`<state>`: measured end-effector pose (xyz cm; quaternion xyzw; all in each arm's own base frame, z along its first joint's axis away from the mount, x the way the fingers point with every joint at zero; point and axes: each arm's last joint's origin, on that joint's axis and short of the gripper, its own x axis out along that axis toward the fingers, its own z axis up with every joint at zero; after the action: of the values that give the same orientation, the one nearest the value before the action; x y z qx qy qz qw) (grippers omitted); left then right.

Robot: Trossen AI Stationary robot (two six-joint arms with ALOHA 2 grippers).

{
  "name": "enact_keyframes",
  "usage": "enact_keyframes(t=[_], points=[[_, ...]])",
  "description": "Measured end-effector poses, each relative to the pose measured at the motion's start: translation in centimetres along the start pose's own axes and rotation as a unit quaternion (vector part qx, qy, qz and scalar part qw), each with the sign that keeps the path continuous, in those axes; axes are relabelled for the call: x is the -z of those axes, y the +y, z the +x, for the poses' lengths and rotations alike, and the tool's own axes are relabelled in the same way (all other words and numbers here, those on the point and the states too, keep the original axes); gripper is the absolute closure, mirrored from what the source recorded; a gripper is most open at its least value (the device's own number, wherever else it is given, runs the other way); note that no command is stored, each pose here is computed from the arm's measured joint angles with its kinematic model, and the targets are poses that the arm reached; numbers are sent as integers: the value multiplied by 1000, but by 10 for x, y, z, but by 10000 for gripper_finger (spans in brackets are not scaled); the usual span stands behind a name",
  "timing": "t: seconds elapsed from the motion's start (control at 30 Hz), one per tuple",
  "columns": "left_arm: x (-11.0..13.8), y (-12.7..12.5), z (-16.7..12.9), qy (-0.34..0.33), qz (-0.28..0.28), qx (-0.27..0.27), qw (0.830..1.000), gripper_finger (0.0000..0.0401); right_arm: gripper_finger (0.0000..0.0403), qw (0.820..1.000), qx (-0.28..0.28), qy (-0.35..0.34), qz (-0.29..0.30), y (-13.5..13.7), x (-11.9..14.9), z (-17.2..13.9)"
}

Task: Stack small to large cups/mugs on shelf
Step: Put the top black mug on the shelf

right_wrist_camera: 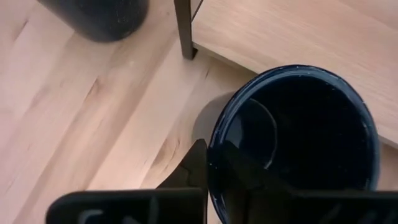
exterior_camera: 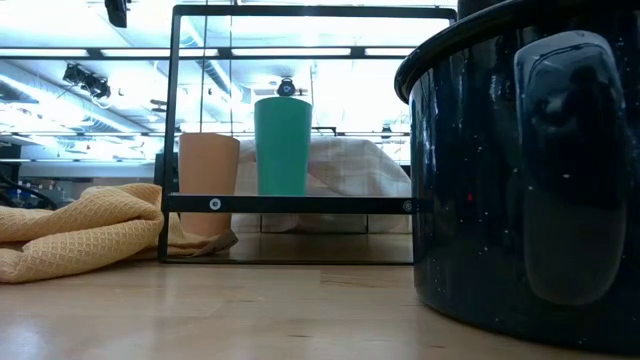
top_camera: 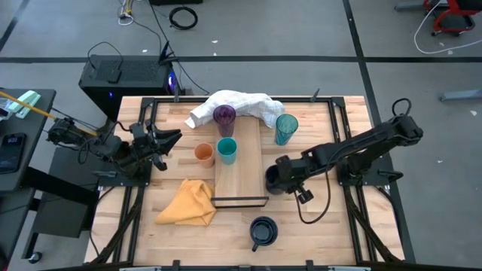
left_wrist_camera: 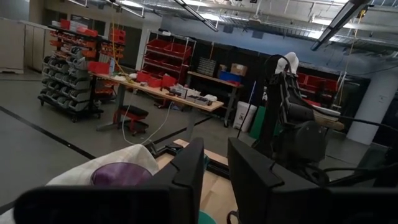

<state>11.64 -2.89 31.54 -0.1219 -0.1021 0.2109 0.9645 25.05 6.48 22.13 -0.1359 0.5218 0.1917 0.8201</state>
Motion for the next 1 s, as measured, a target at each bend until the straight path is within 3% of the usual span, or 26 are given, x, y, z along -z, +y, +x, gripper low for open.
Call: enact_keyframes(t=[0.57,1.0], points=[[0,0,0,0,6,-1,1000,321,385,1000,16,1,18,3,8,-21],[0,0,0,0,9,-2,1000,325,385,995,94,-19,-5,-1,-18,-61]])
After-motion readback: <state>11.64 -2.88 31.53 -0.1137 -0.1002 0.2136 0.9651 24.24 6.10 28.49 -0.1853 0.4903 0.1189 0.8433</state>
